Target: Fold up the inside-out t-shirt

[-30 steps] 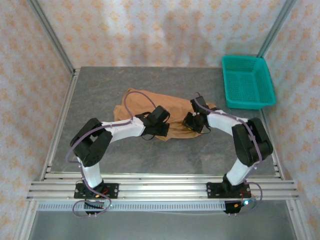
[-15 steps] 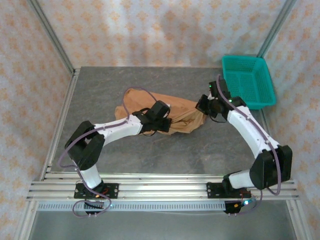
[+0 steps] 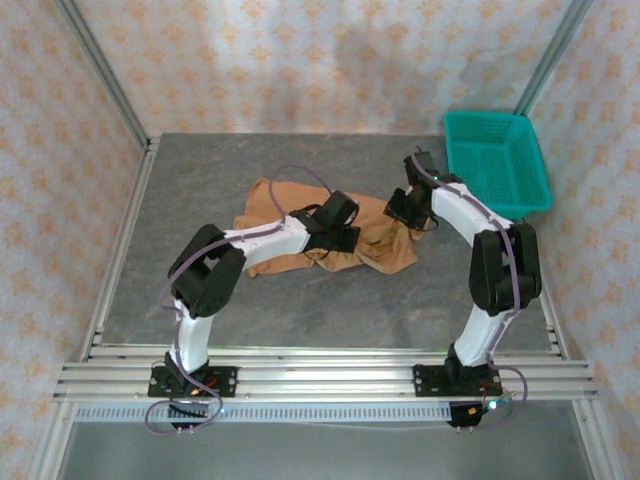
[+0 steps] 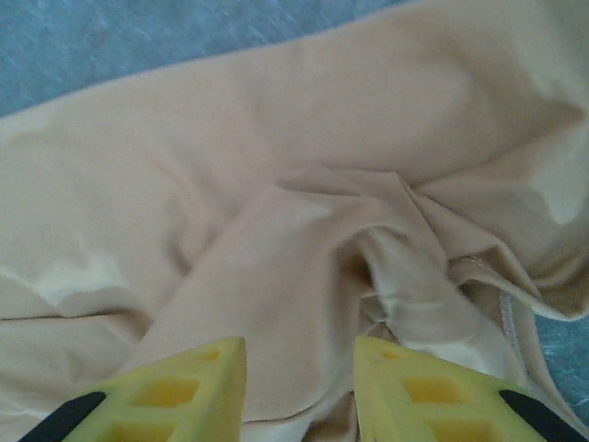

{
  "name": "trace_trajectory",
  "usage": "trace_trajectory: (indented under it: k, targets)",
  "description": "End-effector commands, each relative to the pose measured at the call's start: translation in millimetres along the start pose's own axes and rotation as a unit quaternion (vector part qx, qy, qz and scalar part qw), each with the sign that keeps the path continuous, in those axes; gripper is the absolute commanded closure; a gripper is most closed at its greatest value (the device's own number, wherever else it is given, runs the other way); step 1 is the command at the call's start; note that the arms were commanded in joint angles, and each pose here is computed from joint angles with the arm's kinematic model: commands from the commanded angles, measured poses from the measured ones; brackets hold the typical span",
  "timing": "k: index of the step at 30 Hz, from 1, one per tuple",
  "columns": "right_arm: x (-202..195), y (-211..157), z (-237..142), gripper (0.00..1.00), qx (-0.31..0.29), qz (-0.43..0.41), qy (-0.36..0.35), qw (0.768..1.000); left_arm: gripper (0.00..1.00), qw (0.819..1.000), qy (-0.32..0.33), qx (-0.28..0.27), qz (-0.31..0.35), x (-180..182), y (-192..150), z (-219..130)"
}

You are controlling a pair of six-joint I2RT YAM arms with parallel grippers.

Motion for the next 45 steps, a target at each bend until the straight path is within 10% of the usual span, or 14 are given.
trace_trajectory:
  k: [1, 6, 12, 22, 29, 38, 45]
  targets:
    - [0.5, -6.9, -33.2, 0.65, -0.03, -0.015, 0.027, 0.999, 1.0, 1.0, 0.001, 0.0, -0.021, 2.3, 4.3, -8.5]
    - [-6.3, -43.9, -27.8, 0.87, 0.001, -0.027, 0.047, 0.999, 1.0, 1.0, -0.005, -0.001, -0.026, 0.6, 6.6, -13.2]
    - [-7.3, -66.8, 7.3, 0.89, 0.034, -0.03, 0.039, 0.998, 1.0, 1.0, -0.001, -0.013, -0.025, -0.1, 12.1, -25.1]
    - [18.6, -57.9, 37.2, 0.48, 0.021, -0.026, 0.04, 0.999, 1.0, 1.0, -0.005, -0.016, -0.023, -1.9, 14.1, -35.1]
    - [16.7, -44.1, 68.9, 0.42, -0.001, 0.001, -0.003, 1.0, 1.0, 0.999, -0.012, -0.029, -0.019, -4.0, 17.1, -50.8]
    - [29.5, -42.1, 40.6, 0.99, 0.008, -0.019, 0.004, 1.0, 1.0, 0.999, 0.02, -0.021, -0.015, 13.6, 14.2, -52.6]
    - [37.5, -58.5, -58.9, 1.0, 0.04, -0.063, 0.094, 0.993, 1.0, 0.997, 0.063, 0.02, -0.039, 56.4, 7.7, -17.4]
Point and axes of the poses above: each hand's point on the last joint's axis, 136 mm out from that joint toward the fingers, its own z axis out along the fingers, its own x axis along the line the jaws close on, y = z × x, the point moved 6 cm from there along -z, back along the fingers, and after that the axes turned 9 degrees about z, right-handed, at the moved point
